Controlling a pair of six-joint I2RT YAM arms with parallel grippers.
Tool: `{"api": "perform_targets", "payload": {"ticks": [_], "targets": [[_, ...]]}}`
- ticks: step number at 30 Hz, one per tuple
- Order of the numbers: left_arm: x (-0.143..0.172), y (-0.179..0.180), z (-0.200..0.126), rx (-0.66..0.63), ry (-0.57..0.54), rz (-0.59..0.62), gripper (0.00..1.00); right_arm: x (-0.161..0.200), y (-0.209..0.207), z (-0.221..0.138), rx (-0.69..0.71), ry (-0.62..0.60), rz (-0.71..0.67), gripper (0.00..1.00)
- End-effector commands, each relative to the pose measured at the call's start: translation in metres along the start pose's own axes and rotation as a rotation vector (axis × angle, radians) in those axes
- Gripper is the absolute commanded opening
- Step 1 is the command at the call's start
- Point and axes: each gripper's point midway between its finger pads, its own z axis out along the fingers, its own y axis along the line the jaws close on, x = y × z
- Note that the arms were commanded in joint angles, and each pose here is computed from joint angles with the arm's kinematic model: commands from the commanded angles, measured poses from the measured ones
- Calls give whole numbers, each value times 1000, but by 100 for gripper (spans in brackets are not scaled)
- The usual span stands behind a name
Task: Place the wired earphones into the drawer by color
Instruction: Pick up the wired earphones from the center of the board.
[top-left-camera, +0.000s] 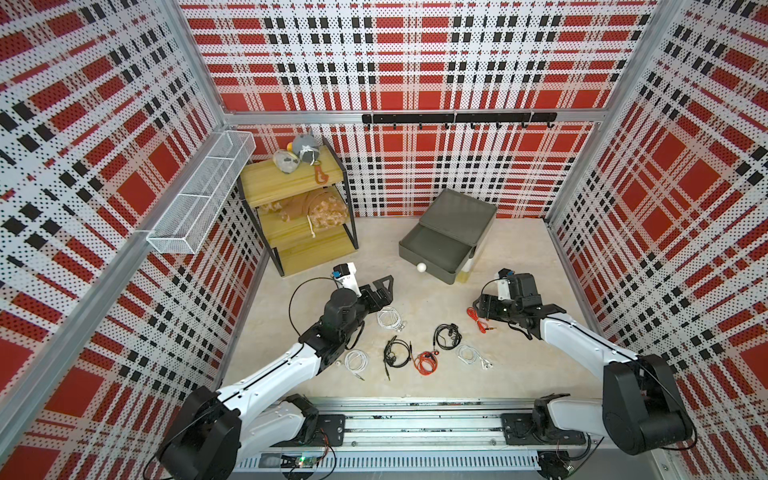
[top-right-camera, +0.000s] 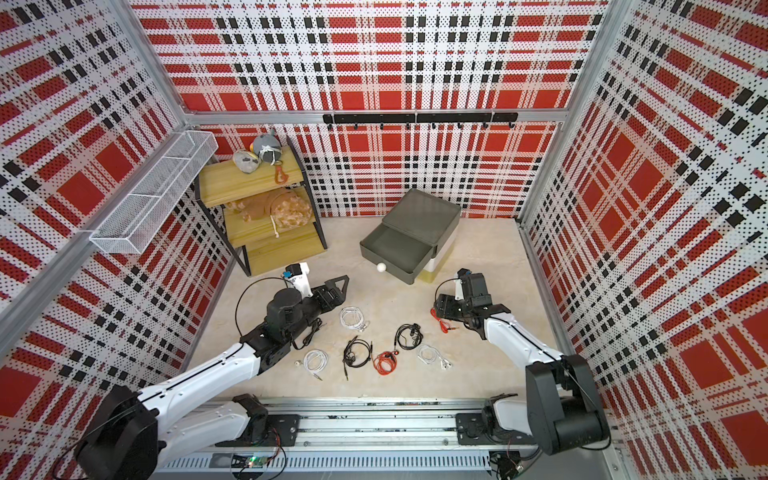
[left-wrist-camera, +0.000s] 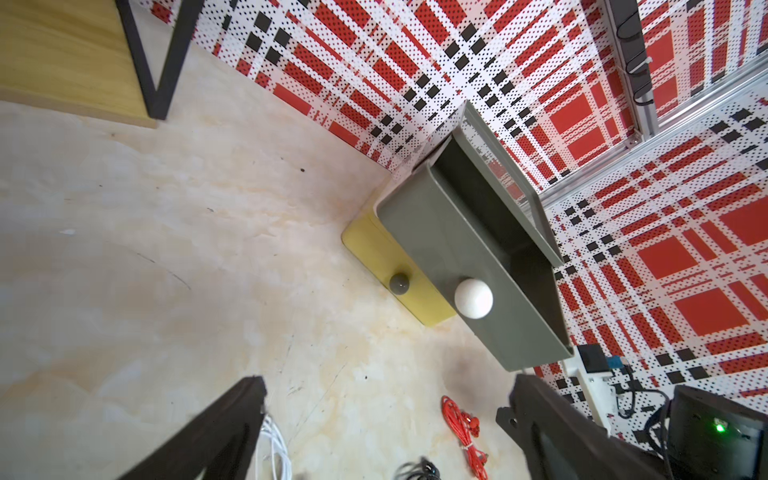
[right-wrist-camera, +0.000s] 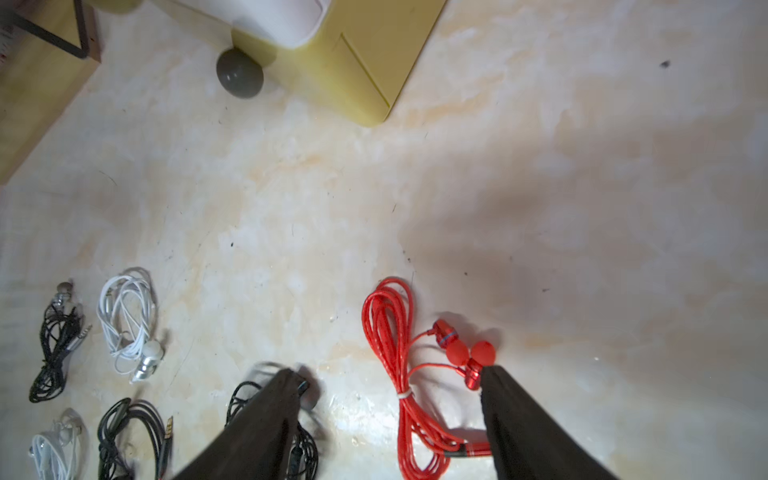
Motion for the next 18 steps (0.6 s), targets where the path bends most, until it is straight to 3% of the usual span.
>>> {"api": "perform_targets", "payload": {"ticks": [1,13,18], "targets": [[-2,13,-9,-53,-21,63,99,8,0,3,60,48,-28,71],[3,23,-30,-38,-40,73,99,37,-11,3,138,96,3,57],[-1,29,-42,-26,-100,35,99,45,-15,4,158,134,-25,46]]}}
